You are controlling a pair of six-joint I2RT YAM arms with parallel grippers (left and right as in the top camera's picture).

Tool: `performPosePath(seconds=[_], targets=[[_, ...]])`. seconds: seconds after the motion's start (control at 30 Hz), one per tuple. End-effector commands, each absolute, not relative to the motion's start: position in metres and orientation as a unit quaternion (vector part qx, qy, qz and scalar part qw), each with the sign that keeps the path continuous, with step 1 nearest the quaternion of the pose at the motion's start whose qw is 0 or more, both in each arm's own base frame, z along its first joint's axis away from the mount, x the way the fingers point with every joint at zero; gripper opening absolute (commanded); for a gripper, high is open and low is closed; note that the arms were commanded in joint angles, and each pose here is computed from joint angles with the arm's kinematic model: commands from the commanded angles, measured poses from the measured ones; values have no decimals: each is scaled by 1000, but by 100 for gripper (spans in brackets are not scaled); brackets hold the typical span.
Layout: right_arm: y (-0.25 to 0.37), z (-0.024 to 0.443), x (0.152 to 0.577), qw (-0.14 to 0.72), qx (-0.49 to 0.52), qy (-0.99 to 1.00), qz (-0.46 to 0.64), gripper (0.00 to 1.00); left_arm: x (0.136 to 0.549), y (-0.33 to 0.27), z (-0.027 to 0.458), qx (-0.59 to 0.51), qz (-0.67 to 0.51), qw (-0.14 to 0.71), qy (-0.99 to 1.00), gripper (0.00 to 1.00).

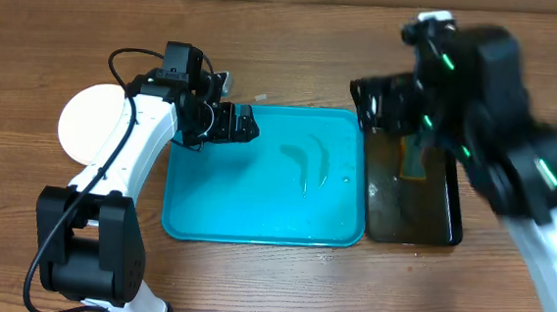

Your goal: Clean dirty plates on tray and stack at the side

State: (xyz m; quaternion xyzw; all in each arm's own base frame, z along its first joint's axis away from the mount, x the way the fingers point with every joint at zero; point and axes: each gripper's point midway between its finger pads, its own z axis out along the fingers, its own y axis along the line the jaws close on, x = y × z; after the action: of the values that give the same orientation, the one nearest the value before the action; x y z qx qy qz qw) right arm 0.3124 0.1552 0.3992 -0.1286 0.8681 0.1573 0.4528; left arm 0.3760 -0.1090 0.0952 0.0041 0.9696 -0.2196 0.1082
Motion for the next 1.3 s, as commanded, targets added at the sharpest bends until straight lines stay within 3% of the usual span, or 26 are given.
performPosePath(seconds=[0.0,0.13,0.23,0.37,0.67,1.07,1.27], targets=[[120,449,287,543,-122,822,122,100,377,-108,105,4,-218,123,968,100],[75,487,249,640,-72,755,118,100,377,-108,105,4,-218,123,968,100],[52,487,219,688,-48,715,112,100,377,-108,105,4,-218,123,968,100],[35,444,183,743,-36,660,105,100,377,-108,105,4,-218,123,968,100],[40,381,190,836,-60,534,112,100,377,-108,105,4,-218,123,968,100],[40,284,220,816,-54,565,112,100,377,-108,105,4,-218,123,968,100],[40,226,236,756,-46,643,113,100,377,-108,105,4,-218,123,968,100]])
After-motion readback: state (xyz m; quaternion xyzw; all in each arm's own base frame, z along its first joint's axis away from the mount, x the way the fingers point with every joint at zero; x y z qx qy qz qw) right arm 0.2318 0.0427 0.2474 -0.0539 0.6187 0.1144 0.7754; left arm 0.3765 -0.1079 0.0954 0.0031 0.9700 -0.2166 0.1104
